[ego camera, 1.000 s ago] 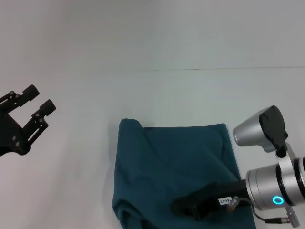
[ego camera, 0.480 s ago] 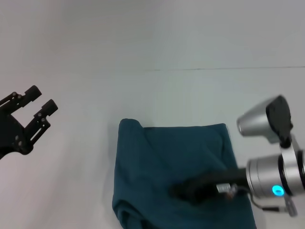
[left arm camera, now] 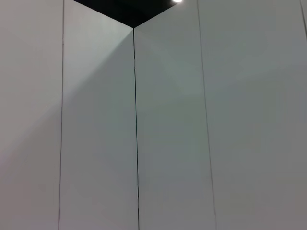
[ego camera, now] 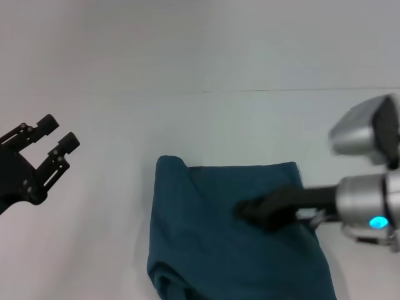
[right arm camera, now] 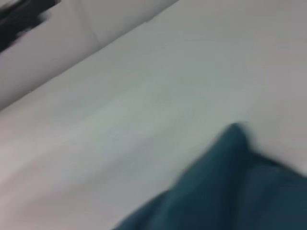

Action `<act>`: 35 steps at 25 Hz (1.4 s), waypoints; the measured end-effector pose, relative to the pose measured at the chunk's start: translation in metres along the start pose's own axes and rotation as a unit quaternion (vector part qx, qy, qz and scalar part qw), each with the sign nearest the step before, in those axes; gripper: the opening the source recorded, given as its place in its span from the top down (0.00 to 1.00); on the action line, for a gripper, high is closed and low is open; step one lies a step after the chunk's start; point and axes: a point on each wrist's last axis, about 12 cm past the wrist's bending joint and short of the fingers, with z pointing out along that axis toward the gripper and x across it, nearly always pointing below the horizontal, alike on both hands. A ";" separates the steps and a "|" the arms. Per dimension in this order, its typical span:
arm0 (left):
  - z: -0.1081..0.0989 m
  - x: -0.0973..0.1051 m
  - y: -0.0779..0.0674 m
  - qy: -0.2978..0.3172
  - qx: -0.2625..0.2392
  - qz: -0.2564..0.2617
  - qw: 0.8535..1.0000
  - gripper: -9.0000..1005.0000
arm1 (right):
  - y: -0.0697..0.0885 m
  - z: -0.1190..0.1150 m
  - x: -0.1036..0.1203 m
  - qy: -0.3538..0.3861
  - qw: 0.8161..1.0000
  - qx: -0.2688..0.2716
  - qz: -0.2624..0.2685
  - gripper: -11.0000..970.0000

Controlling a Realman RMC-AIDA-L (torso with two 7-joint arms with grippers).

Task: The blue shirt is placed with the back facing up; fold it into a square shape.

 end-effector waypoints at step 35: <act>-0.009 0.003 -0.017 -0.040 0.011 -0.039 0.998 0.56 | -0.057 0.006 0.016 0.019 0.997 -0.043 0.060 0.85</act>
